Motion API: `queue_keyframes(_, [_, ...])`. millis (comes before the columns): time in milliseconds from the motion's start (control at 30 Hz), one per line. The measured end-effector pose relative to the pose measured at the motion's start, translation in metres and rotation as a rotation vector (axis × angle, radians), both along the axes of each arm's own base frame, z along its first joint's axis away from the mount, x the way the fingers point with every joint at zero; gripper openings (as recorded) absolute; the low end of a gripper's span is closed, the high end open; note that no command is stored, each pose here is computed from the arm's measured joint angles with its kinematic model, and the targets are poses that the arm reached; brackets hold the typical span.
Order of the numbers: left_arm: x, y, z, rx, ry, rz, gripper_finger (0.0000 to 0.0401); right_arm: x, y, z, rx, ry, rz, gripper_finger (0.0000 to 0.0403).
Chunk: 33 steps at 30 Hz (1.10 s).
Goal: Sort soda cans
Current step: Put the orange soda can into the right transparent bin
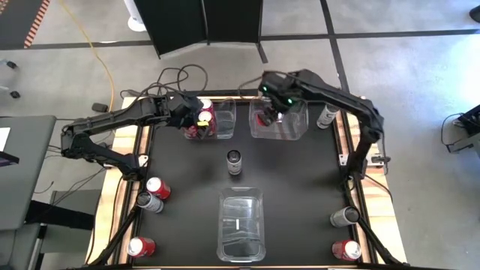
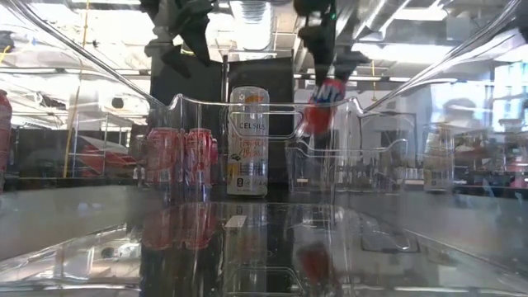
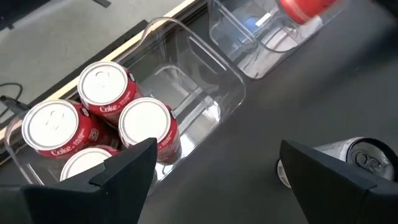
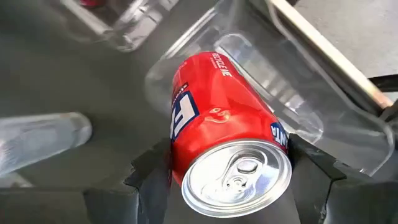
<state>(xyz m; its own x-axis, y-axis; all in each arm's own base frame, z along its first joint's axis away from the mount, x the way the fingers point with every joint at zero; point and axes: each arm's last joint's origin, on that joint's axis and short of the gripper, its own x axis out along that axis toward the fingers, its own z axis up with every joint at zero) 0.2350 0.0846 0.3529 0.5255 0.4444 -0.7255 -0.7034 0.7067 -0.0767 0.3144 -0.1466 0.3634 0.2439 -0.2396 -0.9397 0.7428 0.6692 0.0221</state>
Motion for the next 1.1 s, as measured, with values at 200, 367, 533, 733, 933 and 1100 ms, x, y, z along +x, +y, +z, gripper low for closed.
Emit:
queue_keyframes(200, [0.000, -0.001, -0.001, -0.025, 0.000, -0.006, 0.0336, 0.009, -0.045, -0.028, 0.010, 0.084, -0.007, 0.0256])
queue_keyframes(367, [0.000, -0.001, -0.001, -0.033, -0.005, 0.004, 0.0336, 0.015, -0.074, -0.058, 0.036, 0.155, -0.010, 0.0256])
queue_keyframes(533, [-0.001, -0.001, -0.001, -0.043, -0.009, 0.017, 0.0336, 0.022, -0.090, -0.081, 0.043, 0.187, 0.022, 0.0256])
queue_keyframes(733, [-0.001, -0.001, -0.001, -0.051, -0.015, 0.033, 0.0336, 0.029, -0.096, -0.094, 0.038, 0.191, 0.058, 0.0256])
queue_keyframes(933, [-0.001, -0.001, -0.001, -0.063, -0.025, 0.050, 0.0336, 0.031, -0.099, -0.093, 0.016, 0.163, 0.069, 0.0259])
queue_keyframes(1100, [-0.001, -0.001, -0.001, -0.070, -0.030, 0.057, 0.0336, 0.029, -0.101, -0.093, 0.016, 0.174, 0.098, 0.0277])
